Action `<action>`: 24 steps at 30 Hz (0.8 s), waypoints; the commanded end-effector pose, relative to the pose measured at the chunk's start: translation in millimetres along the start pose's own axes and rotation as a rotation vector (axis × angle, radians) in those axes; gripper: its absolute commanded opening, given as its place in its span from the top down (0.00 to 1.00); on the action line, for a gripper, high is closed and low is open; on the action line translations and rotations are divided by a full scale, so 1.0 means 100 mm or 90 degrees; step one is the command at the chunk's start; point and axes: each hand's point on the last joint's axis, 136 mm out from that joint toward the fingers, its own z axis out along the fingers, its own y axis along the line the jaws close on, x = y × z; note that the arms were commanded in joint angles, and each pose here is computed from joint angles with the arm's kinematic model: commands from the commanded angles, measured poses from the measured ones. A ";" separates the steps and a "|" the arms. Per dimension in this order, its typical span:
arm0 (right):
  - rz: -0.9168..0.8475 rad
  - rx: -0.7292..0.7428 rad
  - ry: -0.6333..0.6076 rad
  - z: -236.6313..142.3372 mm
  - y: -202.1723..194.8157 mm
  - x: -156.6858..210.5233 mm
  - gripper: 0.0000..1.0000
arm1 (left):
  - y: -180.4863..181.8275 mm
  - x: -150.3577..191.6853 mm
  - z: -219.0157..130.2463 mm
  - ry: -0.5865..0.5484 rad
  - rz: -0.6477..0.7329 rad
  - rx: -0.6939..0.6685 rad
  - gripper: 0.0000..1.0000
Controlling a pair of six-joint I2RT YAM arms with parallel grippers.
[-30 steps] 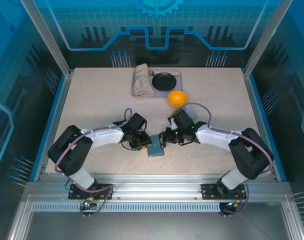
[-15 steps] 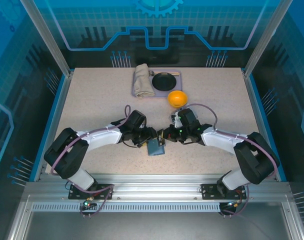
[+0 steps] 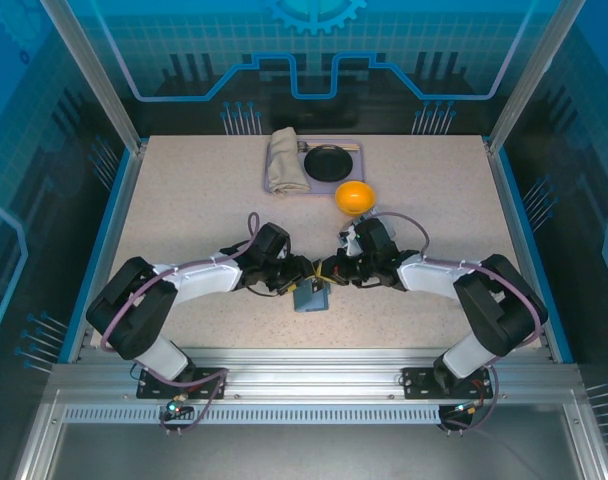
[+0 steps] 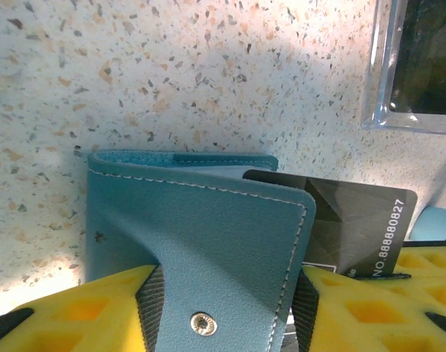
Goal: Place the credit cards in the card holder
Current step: Open the card holder at the bottom-center of the table.
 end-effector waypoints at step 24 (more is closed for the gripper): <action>0.030 -0.102 0.015 0.03 0.25 -0.03 0.99 | 0.11 0.02 -0.08 0.004 -0.015 0.007 0.88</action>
